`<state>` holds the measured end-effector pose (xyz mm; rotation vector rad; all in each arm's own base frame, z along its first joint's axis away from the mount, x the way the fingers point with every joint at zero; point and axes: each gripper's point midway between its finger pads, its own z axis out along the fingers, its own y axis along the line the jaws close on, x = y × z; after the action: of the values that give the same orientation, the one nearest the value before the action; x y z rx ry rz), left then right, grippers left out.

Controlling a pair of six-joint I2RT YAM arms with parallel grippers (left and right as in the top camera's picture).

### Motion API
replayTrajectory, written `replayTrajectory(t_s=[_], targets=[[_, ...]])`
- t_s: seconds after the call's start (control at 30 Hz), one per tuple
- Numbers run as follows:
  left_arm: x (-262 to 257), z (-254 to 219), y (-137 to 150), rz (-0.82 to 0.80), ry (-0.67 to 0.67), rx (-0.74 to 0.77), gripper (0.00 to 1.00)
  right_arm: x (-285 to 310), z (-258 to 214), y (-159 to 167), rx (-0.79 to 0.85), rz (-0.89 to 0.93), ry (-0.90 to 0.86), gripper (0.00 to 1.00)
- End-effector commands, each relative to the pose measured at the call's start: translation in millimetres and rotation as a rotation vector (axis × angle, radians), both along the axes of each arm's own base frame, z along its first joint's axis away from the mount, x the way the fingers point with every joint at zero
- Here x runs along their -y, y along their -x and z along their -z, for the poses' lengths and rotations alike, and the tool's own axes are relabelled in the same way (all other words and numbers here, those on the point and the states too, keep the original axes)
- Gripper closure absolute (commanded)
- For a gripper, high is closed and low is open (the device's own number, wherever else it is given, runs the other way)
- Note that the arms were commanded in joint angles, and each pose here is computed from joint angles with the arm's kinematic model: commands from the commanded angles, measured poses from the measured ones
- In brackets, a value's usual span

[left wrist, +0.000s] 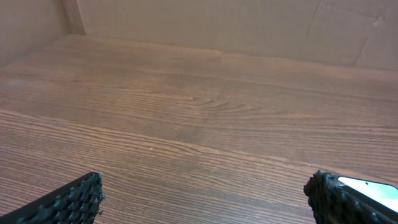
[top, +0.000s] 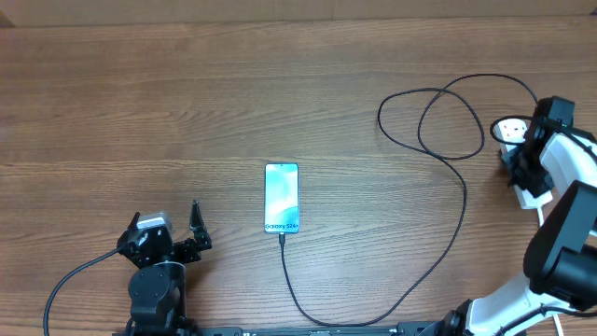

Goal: Plug charger to phone and switch on socket

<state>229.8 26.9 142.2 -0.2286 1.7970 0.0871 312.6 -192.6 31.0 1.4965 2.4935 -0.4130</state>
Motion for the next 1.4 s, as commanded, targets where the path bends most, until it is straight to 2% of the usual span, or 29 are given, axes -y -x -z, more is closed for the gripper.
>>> replayTrajectory(t_s=[0.0,0.17,0.37,0.57,0.77,0.97,1.1,1.2,1.23,1.33,1.37], targets=[[0,2,0,0.004,-0.015,0.0,0.0,6,-30,6,0.056,0.061,0.059,0.96],[0,2,0,0.005,-0.015,0.0,0.01,-19,-68,-4,0.155,-0.014,0.037,0.96],[0,2,0,0.005,-0.015,0.0,0.0,-70,-120,-24,0.31,-0.239,0.009,0.96],[0,2,0,0.004,-0.015,0.0,0.0,-134,-180,-23,0.504,-0.419,-0.035,0.96],[0,2,0,0.004,-0.015,0.0,0.0,-176,-231,10,0.609,-0.638,0.006,0.96],[0,2,0,0.005,-0.015,0.0,0.0,-188,-255,63,0.651,-0.724,0.028,0.96],[0,2,0,0.005,-0.015,0.0,0.0,-191,-274,97,0.733,-0.749,0.04,0.95],[0,2,0,0.005,-0.015,0.0,0.0,-196,-285,123,0.806,-0.77,0.033,0.87],[0,2,0,0.004,-0.015,0.0,0.01,-198,-288,131,0.829,-0.779,0.027,0.81],[0,2,0,0.005,-0.015,0.0,0.0,-209,-290,152,0.875,-0.82,-0.018,0.6],[0,2,0,0.005,-0.015,0.0,0.0,-213,-290,157,0.881,-0.834,-0.038,0.42]])
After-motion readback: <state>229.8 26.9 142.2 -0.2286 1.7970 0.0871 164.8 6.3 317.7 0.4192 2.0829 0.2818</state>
